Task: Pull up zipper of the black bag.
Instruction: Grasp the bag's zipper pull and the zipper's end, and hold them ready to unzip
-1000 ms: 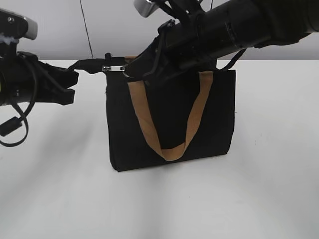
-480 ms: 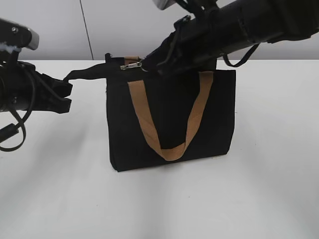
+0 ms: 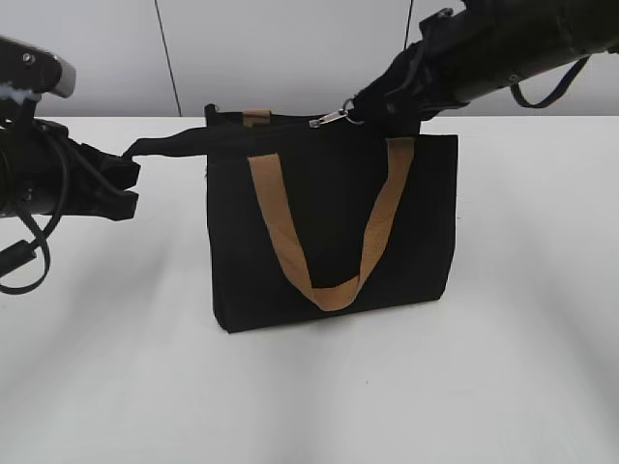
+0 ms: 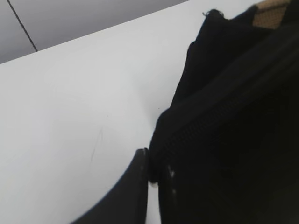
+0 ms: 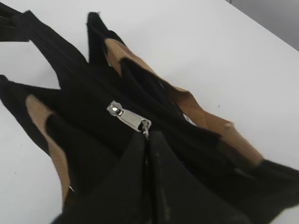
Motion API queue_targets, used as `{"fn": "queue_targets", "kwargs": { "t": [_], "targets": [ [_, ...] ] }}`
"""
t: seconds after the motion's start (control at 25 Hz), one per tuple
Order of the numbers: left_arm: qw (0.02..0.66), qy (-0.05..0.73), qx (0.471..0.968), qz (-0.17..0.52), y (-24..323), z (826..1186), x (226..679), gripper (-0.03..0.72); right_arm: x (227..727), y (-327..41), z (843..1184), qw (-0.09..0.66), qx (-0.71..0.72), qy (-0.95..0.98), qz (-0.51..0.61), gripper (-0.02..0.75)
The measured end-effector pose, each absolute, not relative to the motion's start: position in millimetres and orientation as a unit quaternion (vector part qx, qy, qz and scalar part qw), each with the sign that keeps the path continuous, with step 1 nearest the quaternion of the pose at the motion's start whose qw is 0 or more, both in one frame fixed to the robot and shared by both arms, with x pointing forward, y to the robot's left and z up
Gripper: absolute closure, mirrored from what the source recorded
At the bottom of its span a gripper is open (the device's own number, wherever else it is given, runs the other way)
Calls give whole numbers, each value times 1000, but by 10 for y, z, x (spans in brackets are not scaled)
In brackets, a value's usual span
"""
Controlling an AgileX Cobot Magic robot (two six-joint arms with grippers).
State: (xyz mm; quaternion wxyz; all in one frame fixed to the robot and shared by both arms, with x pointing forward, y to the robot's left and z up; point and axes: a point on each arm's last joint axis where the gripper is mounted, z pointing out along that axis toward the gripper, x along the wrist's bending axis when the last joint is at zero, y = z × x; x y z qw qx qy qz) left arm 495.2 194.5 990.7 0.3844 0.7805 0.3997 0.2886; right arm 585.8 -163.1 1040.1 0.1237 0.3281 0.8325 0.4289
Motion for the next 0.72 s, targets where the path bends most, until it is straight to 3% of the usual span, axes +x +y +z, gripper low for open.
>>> {"fn": "queue_targets", "kwargs": {
  "t": [0.4,0.72],
  "targets": [
    [384,400,781,289,1946,9906,4951,669,5941,-2172,10351,116,401,823,385,739],
    [384,400,780,288,1946,9906,4952,669,5916,-2191,10345,97,405,824,384,736]
  ]
}}
